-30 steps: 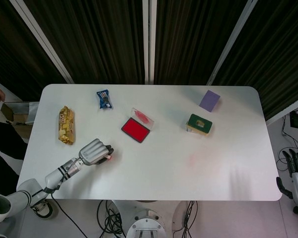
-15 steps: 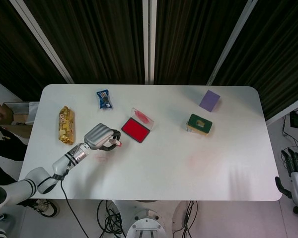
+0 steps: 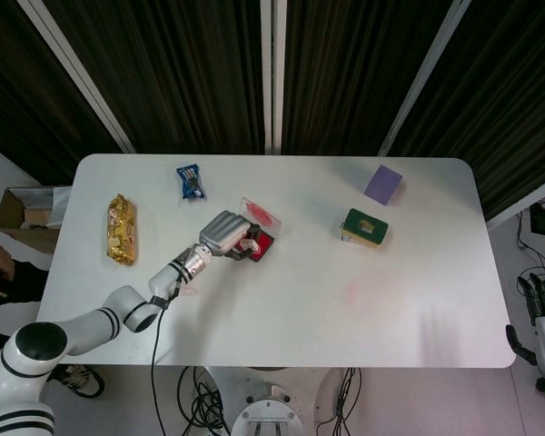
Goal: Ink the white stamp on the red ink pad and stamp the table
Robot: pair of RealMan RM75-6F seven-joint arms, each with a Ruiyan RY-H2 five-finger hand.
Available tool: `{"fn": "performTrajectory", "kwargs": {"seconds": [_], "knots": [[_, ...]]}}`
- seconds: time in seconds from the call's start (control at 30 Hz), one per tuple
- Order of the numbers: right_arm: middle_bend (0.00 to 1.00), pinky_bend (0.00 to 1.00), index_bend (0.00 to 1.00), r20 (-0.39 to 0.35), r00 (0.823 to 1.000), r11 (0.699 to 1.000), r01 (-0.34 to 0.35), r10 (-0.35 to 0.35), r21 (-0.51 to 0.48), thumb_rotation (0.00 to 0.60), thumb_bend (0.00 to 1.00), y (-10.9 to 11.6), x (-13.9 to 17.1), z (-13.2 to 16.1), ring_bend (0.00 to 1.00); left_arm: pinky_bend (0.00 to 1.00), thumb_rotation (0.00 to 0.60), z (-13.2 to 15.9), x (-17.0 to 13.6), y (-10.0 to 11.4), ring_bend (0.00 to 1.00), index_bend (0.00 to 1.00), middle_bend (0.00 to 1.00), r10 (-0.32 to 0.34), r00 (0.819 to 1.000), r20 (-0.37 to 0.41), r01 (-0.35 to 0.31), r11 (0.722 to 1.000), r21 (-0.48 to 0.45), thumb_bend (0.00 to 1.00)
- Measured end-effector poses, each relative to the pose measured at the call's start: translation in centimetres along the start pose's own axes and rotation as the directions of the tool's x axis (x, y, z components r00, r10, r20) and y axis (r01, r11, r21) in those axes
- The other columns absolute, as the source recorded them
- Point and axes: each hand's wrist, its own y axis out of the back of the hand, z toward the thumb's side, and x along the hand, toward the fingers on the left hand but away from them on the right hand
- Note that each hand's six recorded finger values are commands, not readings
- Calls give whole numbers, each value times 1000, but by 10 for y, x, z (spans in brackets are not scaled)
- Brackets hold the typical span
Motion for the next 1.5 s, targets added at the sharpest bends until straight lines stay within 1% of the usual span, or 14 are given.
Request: {"fn": "performTrajectory", "kwargs": {"seconds": [0.23,0.33,0.53,0.9,1.2,1.3,1.5], "knots": [[0,0,0,12,1000,1000,0,0,0,600,320,1,1,-5,0,1000,600,-9,19,-8,1000,618,616,-8,998,-57,11,999,51,415],[0,0,0,10,1000,1000,2,-2,2,600,320,2,1,-5,0,1000,600,-12,22,-10,1000,617,617,-9,998,-70,14,998,69,415],[0,0,0,5,1000,1000,-4,4,-1,600,325,0,-1,-3,0,1000,600,-18,25,-16,1000,617,617,-17,995,-94,24,997,72,417],[0,0,0,9,1000,1000,-9,9,0,600,326,-1,-2,-2,0,1000,600,-17,30,-24,1000,617,617,-34,995,-94,42,996,85,422],[0,0,0,13,1000,1000,-13,13,1,600,327,-2,-1,-4,0,1000,600,-22,29,-30,1000,618,617,-48,993,-105,58,994,94,430],[0,0,0,12,1000,1000,-10,10,0,600,327,-1,-1,-4,0,1000,600,-22,29,-28,1000,618,617,-42,993,-106,51,995,89,430],[0,0,0,12,1000,1000,-3,3,-2,600,326,1,-2,-5,0,1000,600,-25,29,-7,1000,618,617,-2,995,-101,8,998,58,430]]}}
